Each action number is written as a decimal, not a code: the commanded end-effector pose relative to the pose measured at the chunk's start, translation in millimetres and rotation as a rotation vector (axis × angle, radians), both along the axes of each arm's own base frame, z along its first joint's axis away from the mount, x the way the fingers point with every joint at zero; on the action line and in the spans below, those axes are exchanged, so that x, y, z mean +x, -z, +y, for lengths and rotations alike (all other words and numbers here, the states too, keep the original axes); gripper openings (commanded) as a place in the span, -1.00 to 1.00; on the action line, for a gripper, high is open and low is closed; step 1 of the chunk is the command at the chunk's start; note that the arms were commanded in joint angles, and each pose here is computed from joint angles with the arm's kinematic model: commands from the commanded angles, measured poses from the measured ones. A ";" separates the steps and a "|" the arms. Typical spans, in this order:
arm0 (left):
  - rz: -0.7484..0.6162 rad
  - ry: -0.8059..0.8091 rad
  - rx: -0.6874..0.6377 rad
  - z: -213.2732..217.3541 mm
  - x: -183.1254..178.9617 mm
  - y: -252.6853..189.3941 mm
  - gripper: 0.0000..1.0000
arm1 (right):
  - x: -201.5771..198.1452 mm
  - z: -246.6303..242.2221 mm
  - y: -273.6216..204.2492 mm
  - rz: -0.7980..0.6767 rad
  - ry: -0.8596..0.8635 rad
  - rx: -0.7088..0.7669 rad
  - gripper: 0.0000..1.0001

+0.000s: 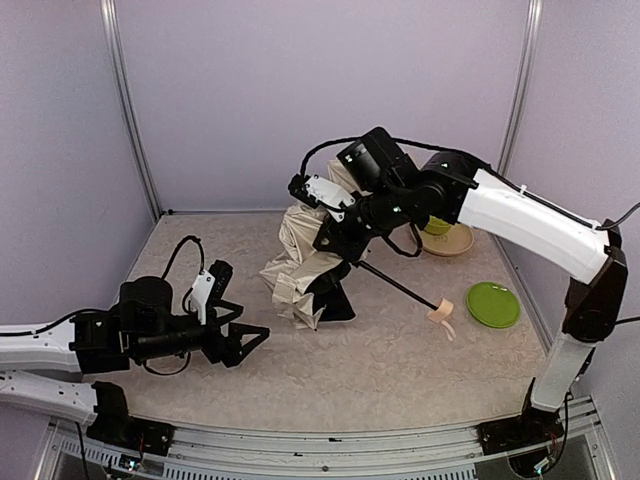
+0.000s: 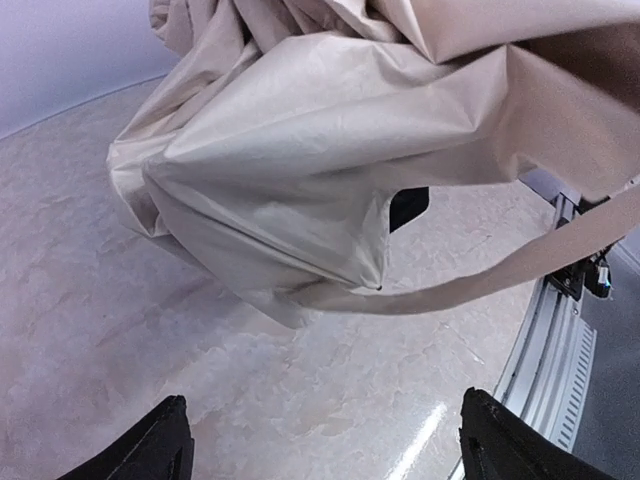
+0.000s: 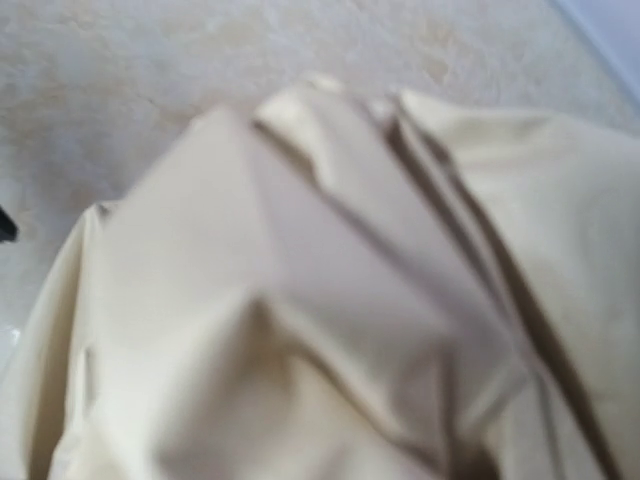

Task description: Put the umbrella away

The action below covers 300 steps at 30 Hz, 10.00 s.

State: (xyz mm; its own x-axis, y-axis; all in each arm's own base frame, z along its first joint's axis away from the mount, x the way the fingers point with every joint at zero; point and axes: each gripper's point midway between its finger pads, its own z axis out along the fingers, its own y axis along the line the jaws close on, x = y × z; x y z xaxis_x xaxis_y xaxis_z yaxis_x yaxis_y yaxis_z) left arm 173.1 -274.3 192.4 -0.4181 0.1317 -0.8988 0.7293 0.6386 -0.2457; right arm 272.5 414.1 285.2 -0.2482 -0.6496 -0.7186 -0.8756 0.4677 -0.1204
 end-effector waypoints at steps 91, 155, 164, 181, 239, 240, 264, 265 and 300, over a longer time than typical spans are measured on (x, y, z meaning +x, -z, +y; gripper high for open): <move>-0.797 0.163 0.130 -84.8 112.4 7.3 -1.00 | -196.8 8.7 146.7 0.594 -0.715 0.043 -0.90; -0.650 0.617 0.534 -69.0 -106.9 57.5 0.87 | -155.6 -7.4 294.0 0.983 -0.436 -0.157 -0.93; -0.504 0.769 0.677 -76.0 -85.8 102.7 0.84 | -154.2 -5.9 291.4 0.974 -0.442 -0.145 -0.92; -0.298 0.852 0.895 -55.2 -71.2 189.8 0.42 | -153.6 11.7 257.9 0.942 -0.542 -0.030 -0.70; 0.422 0.761 0.778 -79.3 -57.9 181.0 -0.17 | -208.3 -39.0 185.8 -0.597 -0.598 -0.187 0.49; 0.424 0.763 0.776 -79.5 -57.6 181.5 -0.17 | -203.0 -39.5 190.3 -0.614 -0.578 -0.218 0.50; 0.486 0.821 0.682 -86.2 -64.8 175.8 -0.20 | -159.8 -34.1 252.2 -0.511 -0.517 -0.343 -0.38; 0.488 0.823 0.667 -87.6 -64.8 173.7 -0.20 | -161.5 -31.8 255.2 -0.492 -0.514 -0.337 -0.50; -0.785 0.614 0.696 -76.3 -47.6 59.9 0.59 | -171.3 -66.8 280.5 0.725 -0.328 0.062 -1.00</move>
